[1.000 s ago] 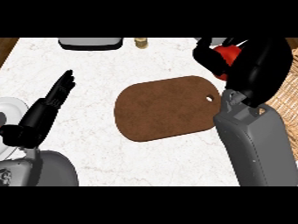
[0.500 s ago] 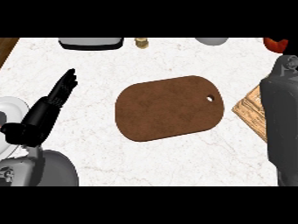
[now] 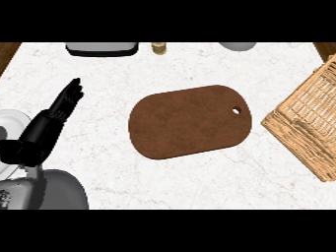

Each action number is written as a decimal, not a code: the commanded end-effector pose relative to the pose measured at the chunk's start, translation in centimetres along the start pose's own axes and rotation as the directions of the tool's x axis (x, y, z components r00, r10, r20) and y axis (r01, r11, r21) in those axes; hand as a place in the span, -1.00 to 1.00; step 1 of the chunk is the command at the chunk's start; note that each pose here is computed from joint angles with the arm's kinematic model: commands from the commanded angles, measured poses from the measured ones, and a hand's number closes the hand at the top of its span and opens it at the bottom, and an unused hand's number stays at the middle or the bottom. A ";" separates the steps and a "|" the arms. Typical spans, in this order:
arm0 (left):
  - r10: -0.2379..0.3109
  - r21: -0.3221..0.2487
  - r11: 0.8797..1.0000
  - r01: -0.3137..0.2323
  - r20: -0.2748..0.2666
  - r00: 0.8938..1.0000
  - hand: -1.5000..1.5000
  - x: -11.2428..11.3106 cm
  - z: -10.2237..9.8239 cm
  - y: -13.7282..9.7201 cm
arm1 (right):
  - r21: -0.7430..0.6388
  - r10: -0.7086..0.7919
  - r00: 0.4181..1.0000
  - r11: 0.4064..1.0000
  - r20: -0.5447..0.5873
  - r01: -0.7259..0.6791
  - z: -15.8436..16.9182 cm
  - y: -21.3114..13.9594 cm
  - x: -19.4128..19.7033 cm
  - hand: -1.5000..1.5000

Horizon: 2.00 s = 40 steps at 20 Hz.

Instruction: Pick the tomato from the cutting board and place it in the basket

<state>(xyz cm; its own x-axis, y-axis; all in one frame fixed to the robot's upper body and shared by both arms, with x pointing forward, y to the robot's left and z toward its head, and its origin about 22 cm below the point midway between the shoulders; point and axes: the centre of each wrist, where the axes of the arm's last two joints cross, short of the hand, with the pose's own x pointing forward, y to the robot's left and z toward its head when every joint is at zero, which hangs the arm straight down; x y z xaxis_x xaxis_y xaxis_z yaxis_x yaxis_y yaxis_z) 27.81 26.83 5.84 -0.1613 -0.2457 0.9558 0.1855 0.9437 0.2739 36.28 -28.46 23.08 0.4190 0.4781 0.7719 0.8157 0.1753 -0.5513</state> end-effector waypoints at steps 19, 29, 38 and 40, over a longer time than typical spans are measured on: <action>-0.003 0.001 1.000 0.003 0.009 1.000 0.00 0.4 0.3 -0.3 | -0.201 -0.090 0.996 0.976 0.000 0.088 -6.6 1.5 -12.5 -1.00; 0.007 -0.003 1.000 -0.007 0.004 1.000 0.00 0.7 -1.4 -0.3 | -0.189 -0.076 0.993 0.978 0.086 0.091 -8.0 2.1 -13.2 -1.00; -0.006 0.003 1.000 0.006 -0.012 1.000 0.00 -1.3 1.1 -0.1 | -0.239 -0.380 0.925 0.899 -0.014 0.366 -9.4 -4.3 -11.5 -1.00; 0.011 0.000 1.000 -0.011 -0.017 1.000 0.00 -0.5 0.3 0.1 | -0.199 -0.372 0.927 0.912 -0.036 0.359 -9.0 -6.4 -13.3 -1.00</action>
